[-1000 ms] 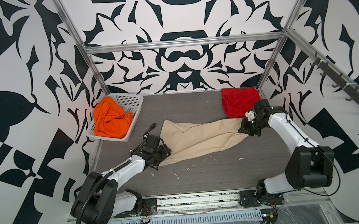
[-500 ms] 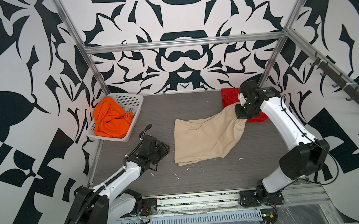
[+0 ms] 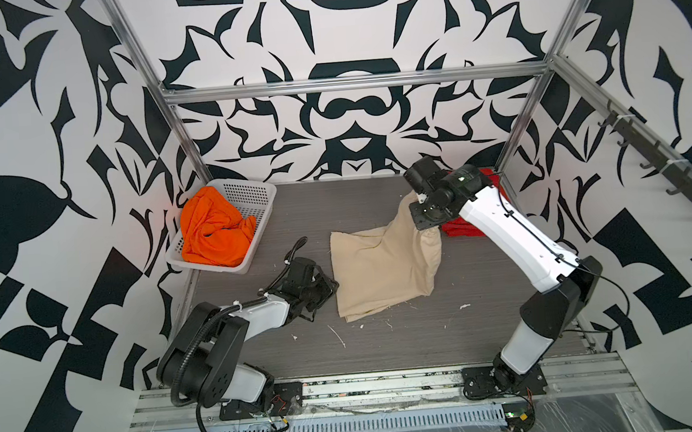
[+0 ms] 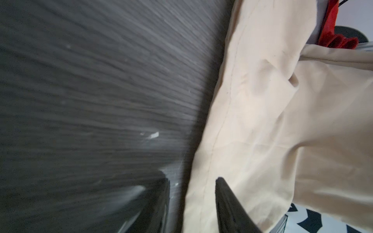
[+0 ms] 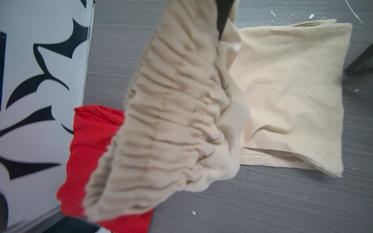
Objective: Fold and stack the shorts
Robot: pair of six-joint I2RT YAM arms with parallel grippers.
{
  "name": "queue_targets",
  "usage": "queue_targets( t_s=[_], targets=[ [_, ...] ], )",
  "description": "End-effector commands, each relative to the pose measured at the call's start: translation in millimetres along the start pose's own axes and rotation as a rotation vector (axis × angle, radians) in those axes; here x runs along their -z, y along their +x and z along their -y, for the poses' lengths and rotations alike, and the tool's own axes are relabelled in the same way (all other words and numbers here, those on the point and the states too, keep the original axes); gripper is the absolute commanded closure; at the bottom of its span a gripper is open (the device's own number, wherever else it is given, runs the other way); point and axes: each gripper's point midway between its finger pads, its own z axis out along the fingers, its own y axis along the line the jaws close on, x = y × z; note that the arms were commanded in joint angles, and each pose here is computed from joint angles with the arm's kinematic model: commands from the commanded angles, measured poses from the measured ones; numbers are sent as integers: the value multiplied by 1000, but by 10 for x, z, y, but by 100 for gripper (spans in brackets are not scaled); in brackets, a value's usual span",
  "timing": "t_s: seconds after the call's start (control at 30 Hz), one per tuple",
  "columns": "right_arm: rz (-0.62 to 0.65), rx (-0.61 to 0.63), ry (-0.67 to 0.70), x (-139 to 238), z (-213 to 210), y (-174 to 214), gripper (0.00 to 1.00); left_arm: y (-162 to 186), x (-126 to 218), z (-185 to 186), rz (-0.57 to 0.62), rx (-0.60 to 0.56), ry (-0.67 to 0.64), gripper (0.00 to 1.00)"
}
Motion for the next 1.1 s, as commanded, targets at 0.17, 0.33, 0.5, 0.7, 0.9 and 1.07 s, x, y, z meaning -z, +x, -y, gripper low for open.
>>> queue_targets(
  t_s=[0.17, 0.33, 0.5, 0.7, 0.9, 1.07],
  targets=[
    [80, 38, 9, 76, -540, -142, 94, 100, -243, -7, -36, 16, -11, 71],
    [51, 75, -62, -80, -972, -91, 93, 130, -303, -31, -39, 18, -19, 72],
    [2, 105, -139, -268, -1389, 21, 93, 129, -303, -51, -36, 19, -28, 72],
    [-42, 109, -212, -534, -1747, 139, 92, 138, -286, -79, -35, 18, -38, 72],
    [-100, 116, -266, -882, -2023, 280, 90, 124, -196, -89, -20, 23, -57, 65],
    [-148, 112, -368, -1135, -2321, 415, 80, 37, 85, -62, 56, 11, -70, 59]
  ],
)
